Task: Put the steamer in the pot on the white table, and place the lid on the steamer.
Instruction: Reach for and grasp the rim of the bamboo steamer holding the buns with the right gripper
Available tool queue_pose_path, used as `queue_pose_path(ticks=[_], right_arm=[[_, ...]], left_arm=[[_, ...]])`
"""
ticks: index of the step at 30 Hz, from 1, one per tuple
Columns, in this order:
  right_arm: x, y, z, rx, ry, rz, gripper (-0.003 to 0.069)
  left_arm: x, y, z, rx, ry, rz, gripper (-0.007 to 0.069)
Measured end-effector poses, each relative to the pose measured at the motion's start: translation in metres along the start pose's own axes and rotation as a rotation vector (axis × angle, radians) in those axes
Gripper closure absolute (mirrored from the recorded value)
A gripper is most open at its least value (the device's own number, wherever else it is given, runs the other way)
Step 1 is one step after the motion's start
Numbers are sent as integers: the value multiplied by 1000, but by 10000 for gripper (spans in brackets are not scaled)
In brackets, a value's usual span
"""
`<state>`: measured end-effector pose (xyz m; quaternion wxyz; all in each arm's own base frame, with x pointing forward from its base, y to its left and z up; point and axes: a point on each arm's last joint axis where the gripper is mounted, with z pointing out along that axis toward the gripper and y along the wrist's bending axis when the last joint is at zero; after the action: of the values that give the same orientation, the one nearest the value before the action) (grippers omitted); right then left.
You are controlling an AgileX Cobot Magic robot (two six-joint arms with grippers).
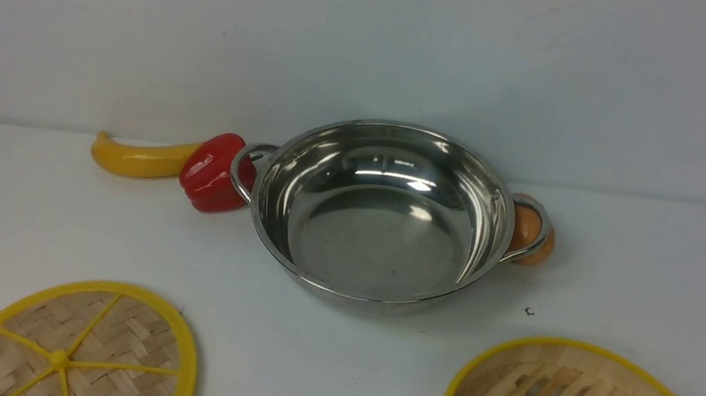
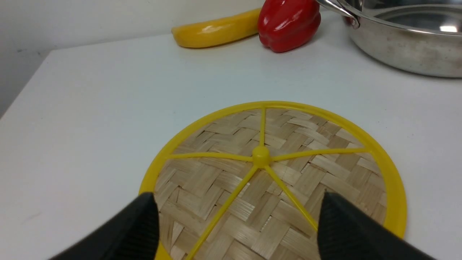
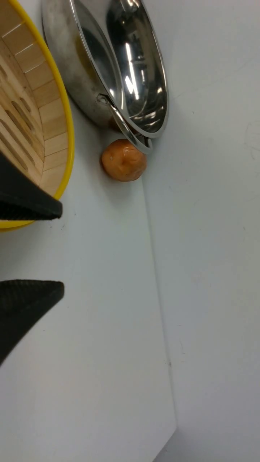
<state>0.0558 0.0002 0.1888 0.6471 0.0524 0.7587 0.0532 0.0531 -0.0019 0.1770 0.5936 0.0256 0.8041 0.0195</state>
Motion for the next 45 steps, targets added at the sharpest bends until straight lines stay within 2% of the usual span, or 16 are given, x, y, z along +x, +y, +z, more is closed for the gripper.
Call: queue_pose_path(ticks=[22,27,31,34,38,45], right_arm=[[-2,1,0,-9,-26,16,410],[-18,5,-3,-51,-142,113,410],[-60,12,-19,-79,-202,149,410],[-92,19,-34,-89,-119,161,410],[-105,28,-49,-106,118,177,410],[-116,37,-58,-169,190,242,410]], left_arm=[[0,0,0,0,0,0,80],[0,0,0,0,0,0,80],[0,0,0,0,0,0,80],[0,0,0,0,0,0,80],[0,0,0,0,0,0,80],[0,0,0,0,0,0,80]])
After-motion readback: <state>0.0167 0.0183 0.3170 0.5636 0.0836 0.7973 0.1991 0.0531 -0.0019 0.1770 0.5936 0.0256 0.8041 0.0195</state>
